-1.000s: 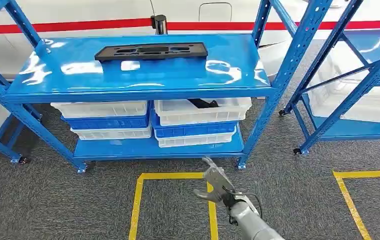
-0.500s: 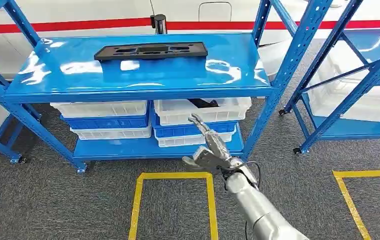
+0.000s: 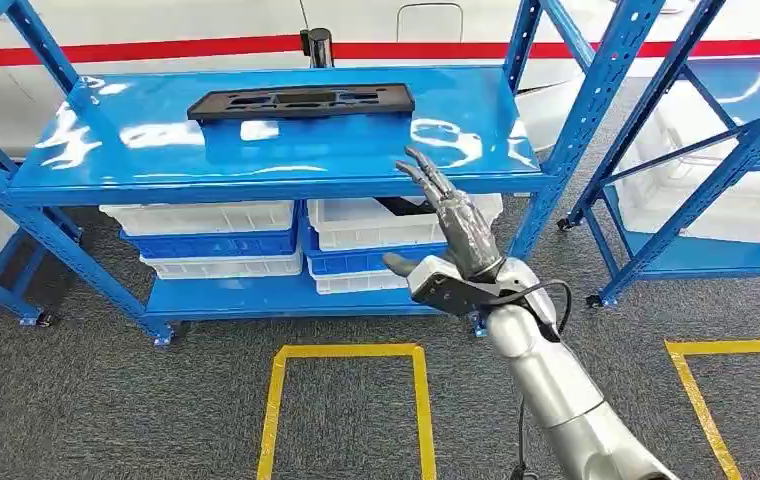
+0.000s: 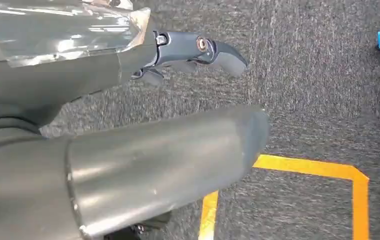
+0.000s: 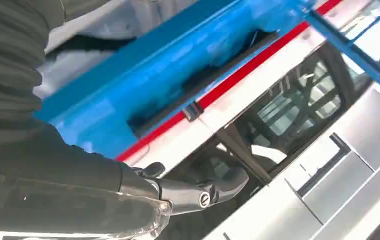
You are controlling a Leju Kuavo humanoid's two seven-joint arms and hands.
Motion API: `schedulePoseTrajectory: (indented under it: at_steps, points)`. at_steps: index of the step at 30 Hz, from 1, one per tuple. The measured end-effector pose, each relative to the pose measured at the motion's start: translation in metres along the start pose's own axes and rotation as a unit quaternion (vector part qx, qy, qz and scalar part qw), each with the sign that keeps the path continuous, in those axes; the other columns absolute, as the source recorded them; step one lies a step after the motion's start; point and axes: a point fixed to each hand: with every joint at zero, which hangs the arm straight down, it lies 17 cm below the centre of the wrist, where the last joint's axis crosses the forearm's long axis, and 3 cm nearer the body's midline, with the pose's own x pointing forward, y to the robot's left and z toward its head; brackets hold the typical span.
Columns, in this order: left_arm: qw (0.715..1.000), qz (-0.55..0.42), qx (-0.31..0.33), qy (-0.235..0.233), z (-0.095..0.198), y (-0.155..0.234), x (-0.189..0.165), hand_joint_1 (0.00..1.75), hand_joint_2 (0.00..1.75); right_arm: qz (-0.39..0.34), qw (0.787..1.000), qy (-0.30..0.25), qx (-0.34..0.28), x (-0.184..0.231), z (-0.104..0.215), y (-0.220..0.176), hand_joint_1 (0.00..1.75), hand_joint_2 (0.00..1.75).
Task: Take the parts from the cabinet and place them on the table.
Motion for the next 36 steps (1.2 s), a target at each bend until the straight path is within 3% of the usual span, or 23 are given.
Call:
schedulePoseTrajectory:
  at_steps: [9, 14, 20, 36]
  points:
    - [0.998, -0.047, -0.037, -0.005, -0.004, -0.024, 0.012, 0.00, 0.00, 0.092, 0.996, -0.014, 0.018, 0.034, -0.094, -0.044, 0.00, 1.75]
    - [0.996, -0.069, -0.052, -0.013, -0.008, -0.036, 0.024, 0.00, 0.00, 0.121, 0.992, -0.020, 0.032, 0.052, -0.127, -0.029, 0.00, 1.75]
    - [0.995, -0.077, -0.065, -0.020, -0.008, -0.047, 0.032, 0.00, 0.00, 0.109, 0.992, -0.029, 0.048, 0.069, -0.143, 0.000, 0.00, 1.75]
    - [0.995, -0.074, -0.060, -0.021, -0.009, -0.046, 0.032, 0.00, 0.00, 0.090, 0.994, -0.026, 0.063, 0.075, -0.145, 0.012, 0.00, 1.75]
